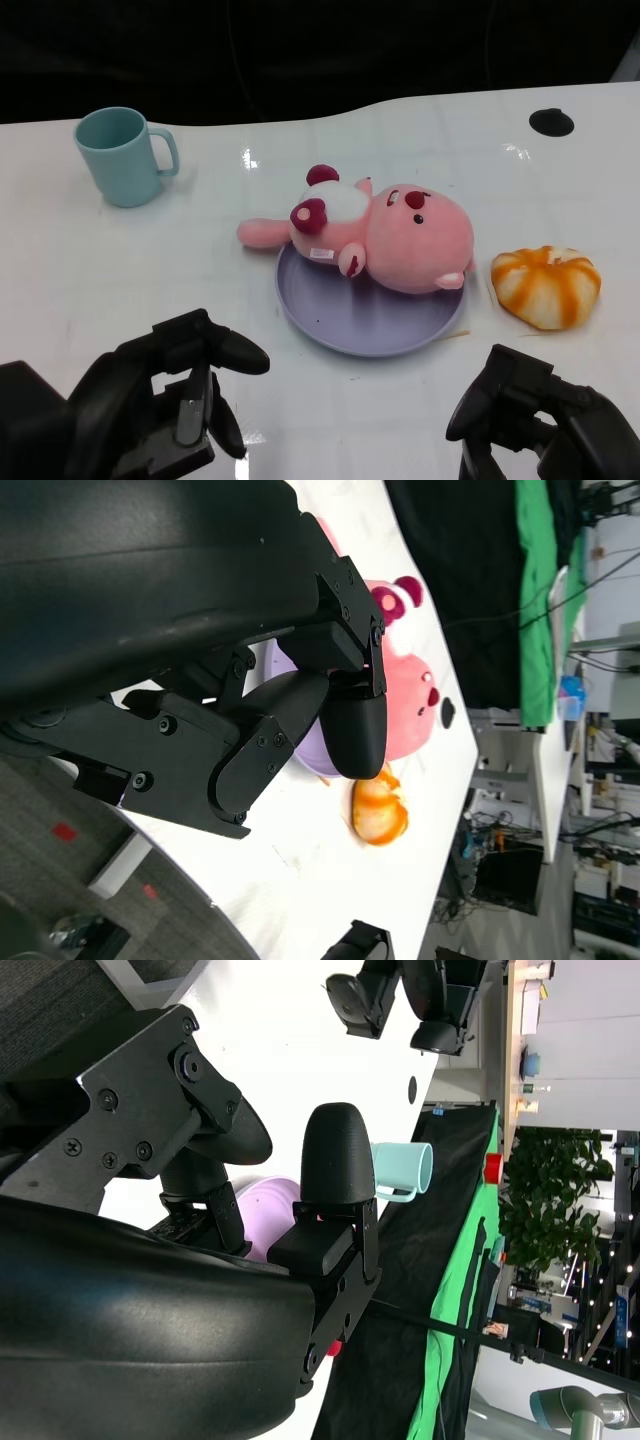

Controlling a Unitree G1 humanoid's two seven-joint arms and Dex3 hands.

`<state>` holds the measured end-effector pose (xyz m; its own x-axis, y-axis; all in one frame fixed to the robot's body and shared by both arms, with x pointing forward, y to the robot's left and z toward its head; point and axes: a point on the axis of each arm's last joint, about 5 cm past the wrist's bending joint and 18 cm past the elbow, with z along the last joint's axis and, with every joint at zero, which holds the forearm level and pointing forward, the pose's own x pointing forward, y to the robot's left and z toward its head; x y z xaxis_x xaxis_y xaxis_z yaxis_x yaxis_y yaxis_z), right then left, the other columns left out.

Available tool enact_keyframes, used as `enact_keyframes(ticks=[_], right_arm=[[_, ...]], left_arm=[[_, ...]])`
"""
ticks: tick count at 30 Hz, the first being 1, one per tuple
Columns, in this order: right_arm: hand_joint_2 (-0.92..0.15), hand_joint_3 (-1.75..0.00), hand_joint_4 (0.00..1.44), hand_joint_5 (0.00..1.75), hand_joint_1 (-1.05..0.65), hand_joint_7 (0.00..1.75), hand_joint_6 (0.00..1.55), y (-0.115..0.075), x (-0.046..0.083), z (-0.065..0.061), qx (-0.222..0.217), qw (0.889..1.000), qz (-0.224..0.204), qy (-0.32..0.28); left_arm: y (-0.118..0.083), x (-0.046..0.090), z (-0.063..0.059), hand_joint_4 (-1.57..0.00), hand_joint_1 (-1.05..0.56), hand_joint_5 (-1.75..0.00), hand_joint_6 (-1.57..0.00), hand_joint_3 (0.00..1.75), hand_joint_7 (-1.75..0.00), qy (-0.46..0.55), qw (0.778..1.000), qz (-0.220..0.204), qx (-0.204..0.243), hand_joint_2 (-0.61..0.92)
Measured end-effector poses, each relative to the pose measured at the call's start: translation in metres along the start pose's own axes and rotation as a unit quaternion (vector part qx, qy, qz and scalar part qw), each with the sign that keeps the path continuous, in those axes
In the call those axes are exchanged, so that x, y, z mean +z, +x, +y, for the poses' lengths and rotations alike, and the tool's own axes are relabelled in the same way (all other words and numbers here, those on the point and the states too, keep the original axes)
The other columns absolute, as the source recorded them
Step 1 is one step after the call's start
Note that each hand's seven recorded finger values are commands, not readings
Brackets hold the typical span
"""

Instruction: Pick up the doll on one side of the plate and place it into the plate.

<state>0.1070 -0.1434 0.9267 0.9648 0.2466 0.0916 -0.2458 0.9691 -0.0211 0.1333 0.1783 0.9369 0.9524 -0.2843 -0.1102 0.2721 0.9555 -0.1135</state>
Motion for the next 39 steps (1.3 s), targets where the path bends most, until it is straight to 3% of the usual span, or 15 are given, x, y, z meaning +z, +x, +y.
enact_keyframes(ticks=[10, 20, 39], right_arm=[[-0.4, -1.38, 0.66, 1.75, 0.03, 1.48, 0.6, -0.002, 0.0, 0.0, -0.001, 1.0, 0.004, -0.001], [-0.41, -1.38, 0.67, 1.75, 0.08, 1.49, 0.6, -0.003, -0.001, 0.0, -0.001, 1.0, 0.007, 0.0], [-0.41, -1.39, 0.69, 1.75, 0.08, 1.5, 0.6, -0.004, -0.003, 0.001, 0.001, 1.0, 0.005, 0.0]], left_arm=[[0.003, -0.013, 0.006, -0.91, 0.0, -1.75, -0.84, 1.41, -1.57, -0.01, 0.999, 0.045, 0.002, 0.45], [0.008, -0.023, 0.013, -0.92, -0.05, -1.75, -0.85, 1.42, -1.58, -0.018, 0.999, 0.023, -0.03, 0.42], [0.009, -0.026, 0.016, -0.92, -0.03, -1.75, -0.84, 1.46, -1.59, -0.013, 0.999, 0.008, -0.043, 0.42]])
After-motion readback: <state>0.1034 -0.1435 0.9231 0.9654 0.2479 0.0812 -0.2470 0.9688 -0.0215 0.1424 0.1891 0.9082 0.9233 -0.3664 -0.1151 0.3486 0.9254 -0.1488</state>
